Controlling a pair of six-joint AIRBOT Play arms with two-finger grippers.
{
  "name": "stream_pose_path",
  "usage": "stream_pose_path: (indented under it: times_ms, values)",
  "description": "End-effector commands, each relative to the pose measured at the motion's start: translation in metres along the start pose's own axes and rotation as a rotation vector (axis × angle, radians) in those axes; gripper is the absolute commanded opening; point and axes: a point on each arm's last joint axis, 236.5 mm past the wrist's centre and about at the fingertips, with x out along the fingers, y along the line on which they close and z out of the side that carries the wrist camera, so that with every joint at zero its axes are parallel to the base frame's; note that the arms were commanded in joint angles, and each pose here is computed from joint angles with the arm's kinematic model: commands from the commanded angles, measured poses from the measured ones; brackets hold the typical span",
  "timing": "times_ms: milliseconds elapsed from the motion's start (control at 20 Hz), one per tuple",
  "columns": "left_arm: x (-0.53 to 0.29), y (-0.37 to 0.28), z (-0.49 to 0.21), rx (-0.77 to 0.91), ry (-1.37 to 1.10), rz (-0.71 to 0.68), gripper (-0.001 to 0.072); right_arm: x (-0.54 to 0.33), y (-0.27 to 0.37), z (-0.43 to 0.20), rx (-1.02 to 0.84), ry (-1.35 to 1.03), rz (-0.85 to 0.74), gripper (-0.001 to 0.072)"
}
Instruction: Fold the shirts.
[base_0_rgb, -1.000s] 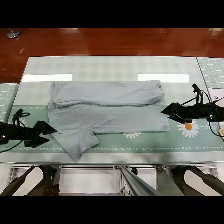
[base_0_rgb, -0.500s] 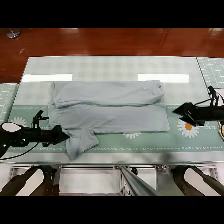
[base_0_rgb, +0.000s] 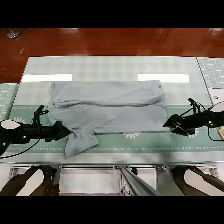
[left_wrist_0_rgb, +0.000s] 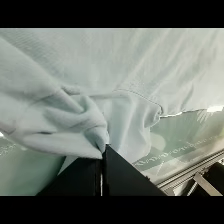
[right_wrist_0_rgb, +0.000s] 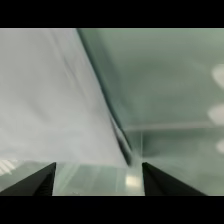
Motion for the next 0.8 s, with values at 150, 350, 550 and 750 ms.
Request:
stream_pose_path:
  times_ms: [150, 350, 550, 750]
  values:
    - [-0.001, -0.002, 0.001, 0.005, -0.005, -0.007, 0.0025, 0.022, 0.042, 0.030, -0.024, -0.003, 0.064, 0.0572]
    - [-0.018, -0.018, 0.022, 0.046, -0.043, -0.024, 0.0025, -0.003, 0.060, 0.048, -0.151, -0.027, 0.071, 0.0033]
    - [-0.059, -0.035, 0.090, 0.103, -0.228, -0.003, 0.0025, -0.053, 0.073, 0.090, -0.177, -0.148, 0.081, 0.0033]
    - [-0.063, -0.052, 0.153, 0.137, -0.253, 0.004, 0.0025, -0.065, 0.100, 0.127, -0.197, -0.229, 0.129, 0.0032]
